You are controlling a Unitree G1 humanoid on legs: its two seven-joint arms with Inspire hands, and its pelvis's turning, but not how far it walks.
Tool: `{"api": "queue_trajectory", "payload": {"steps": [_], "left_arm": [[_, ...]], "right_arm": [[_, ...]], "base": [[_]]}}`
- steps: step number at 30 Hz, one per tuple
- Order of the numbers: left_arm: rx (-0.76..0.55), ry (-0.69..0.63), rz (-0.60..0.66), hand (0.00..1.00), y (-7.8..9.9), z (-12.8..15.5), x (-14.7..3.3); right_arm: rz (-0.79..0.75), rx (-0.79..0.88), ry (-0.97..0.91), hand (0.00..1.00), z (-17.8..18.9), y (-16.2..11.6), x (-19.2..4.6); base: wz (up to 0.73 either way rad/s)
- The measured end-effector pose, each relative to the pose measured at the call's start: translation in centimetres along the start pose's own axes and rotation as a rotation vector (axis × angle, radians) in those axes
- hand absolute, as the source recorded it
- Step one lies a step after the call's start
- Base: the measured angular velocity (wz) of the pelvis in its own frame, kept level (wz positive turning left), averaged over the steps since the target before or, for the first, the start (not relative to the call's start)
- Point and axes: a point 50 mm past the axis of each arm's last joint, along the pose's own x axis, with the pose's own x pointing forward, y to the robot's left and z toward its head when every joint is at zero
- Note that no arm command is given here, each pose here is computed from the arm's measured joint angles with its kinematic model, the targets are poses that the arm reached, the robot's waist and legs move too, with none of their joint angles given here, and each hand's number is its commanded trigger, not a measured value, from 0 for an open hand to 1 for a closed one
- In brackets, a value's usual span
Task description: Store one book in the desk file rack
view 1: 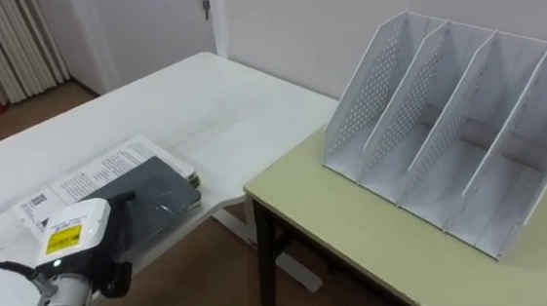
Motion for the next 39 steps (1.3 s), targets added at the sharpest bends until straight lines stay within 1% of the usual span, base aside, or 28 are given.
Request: {"api": "queue_trajectory", "payload": {"steps": [22,25,29,32,35,39], "left_arm": [[-0.017,-0.011,0.026,1.0,0.6,0.3,0.7],[-0.052,-0.013,0.023,1.0,0.7,0.3,0.8],[-0.059,-0.034,0.019,1.0,1.1,0.5,0.8],[-0.096,-0.052,0.024,1.0,1.6,0.7,0.5],[-0.198,-0.088,0.028,1.0,2.0,1.3,-0.1],[-0.314,-0.158,0.043,1.0,2.8,2.4,-0.3]], "right_arm": [[-0.043,0.009,-0.011,0.0,0.4,-0.9,-0.1],[-0.047,0.007,-0.033,0.0,0.6,-0.9,-0.1],[-0.063,0.024,-0.072,0.0,1.6,-1.7,-0.2],[-0.097,0.021,-0.132,0.0,2.9,-2.7,-0.5],[-0.148,0.023,-0.183,0.0,4.0,-3.6,-0.8],[-0.181,0.05,-0.284,0.0,6.1,-4.5,-1.4]], "base": [[-0.02],[0.0],[0.02],[0.04],[0.03],[0.06]]}}
